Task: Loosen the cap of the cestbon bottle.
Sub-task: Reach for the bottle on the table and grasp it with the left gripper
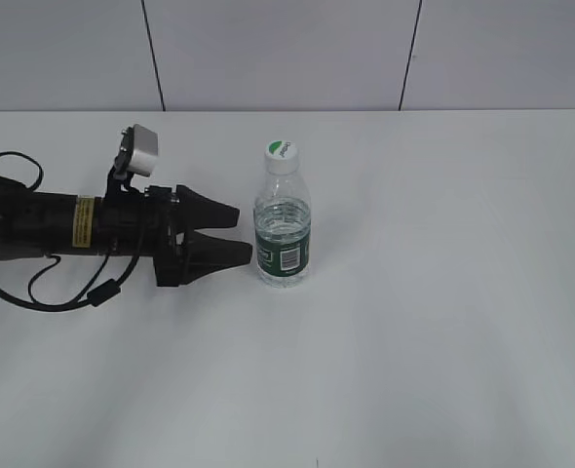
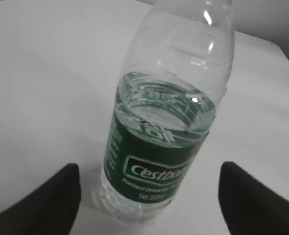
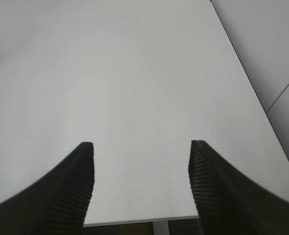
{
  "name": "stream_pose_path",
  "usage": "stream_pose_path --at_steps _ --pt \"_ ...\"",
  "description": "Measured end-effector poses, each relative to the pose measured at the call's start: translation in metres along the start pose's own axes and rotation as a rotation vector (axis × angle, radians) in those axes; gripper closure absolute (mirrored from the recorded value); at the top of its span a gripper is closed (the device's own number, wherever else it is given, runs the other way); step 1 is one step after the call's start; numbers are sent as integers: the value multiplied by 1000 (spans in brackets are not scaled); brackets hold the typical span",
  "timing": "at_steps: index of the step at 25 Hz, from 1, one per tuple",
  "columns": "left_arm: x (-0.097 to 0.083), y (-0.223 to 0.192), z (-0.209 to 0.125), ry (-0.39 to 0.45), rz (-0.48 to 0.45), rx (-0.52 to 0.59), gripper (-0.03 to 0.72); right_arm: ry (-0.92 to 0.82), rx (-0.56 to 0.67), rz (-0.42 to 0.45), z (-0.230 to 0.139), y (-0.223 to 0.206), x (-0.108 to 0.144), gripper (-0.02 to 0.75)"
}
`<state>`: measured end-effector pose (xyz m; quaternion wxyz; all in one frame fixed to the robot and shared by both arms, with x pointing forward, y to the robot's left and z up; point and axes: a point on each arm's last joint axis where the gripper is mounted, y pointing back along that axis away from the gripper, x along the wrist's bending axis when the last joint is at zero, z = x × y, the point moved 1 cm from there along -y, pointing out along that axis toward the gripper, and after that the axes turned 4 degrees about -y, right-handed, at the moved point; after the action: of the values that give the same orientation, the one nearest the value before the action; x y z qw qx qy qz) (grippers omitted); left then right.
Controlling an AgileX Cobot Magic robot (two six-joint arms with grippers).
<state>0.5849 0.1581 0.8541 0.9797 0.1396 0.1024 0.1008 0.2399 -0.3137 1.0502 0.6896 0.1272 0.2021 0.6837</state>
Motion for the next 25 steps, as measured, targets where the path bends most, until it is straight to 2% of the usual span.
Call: stream_pose_path --at_steps 10,15,25 --pt "5 -5 14 -72 -22 -36 155 0 1 -1 0 0 0 272" --pt "2 -17 18 -101 -66 -40 155 0 1 -1 0 0 0 272" --pt "20 -50 -6 -109 -119 -32 155 0 1 -1 0 0 0 272"
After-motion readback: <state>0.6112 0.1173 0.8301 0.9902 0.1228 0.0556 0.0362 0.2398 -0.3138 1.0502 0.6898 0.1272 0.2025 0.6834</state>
